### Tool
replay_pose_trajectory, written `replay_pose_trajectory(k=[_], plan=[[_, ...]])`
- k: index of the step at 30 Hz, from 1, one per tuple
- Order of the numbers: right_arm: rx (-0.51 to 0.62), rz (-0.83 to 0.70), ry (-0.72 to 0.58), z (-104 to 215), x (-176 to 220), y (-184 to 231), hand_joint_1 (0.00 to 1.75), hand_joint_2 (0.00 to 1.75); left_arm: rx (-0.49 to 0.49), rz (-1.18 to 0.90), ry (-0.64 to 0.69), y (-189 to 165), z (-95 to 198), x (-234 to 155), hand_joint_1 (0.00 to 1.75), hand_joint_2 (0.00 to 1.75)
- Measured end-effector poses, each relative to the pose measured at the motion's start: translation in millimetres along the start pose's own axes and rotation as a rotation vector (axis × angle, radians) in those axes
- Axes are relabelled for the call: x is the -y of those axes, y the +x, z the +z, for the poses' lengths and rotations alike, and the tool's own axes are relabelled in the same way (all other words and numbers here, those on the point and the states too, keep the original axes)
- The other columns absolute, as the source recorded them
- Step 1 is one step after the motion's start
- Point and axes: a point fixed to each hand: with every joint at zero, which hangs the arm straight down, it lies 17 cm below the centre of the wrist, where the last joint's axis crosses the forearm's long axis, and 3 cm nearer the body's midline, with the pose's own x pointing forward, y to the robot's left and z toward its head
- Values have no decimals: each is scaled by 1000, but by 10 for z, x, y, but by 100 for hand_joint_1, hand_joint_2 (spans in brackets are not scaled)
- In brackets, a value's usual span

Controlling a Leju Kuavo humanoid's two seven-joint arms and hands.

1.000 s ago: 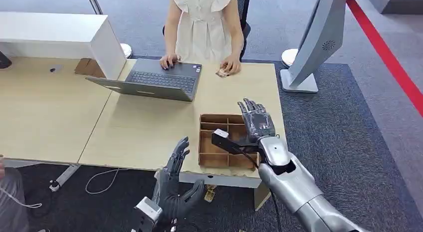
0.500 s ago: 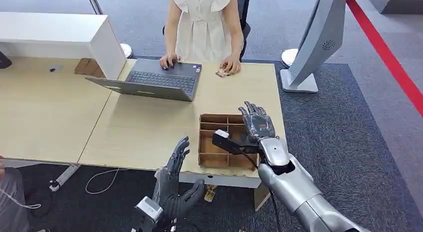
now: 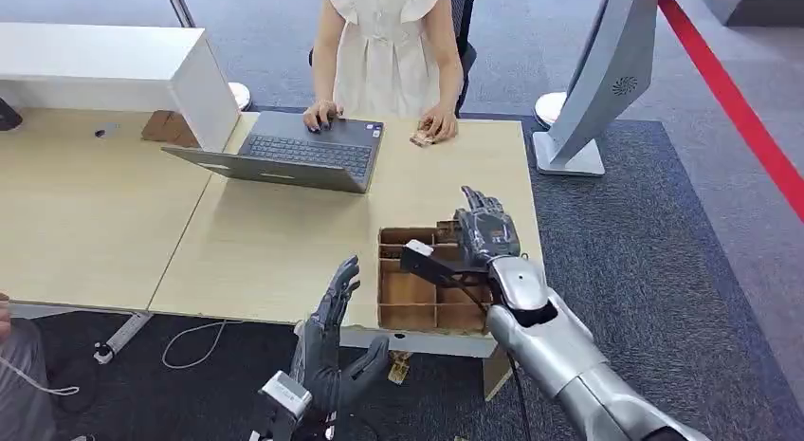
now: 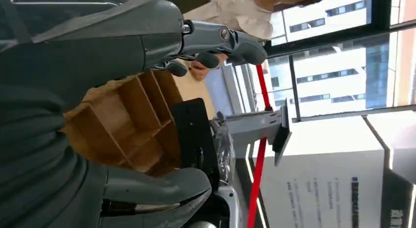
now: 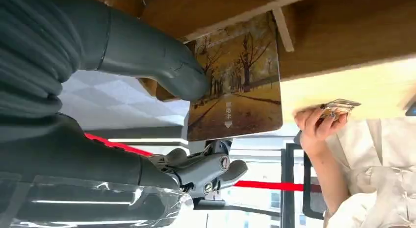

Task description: Pass the card to the sensor for recognition and then transmit it.

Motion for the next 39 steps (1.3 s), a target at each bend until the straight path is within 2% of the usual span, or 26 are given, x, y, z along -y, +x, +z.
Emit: replay_pose_trajectory(k=[23,39], plan=[[-46,19,-5,-80,8,-128,175,175,-5,-3,17,-8,-17,-11,0,175],[-145,-1,23,-72,-38,-514,175,175,1,9,-4,-19,-31,63,0,175]])
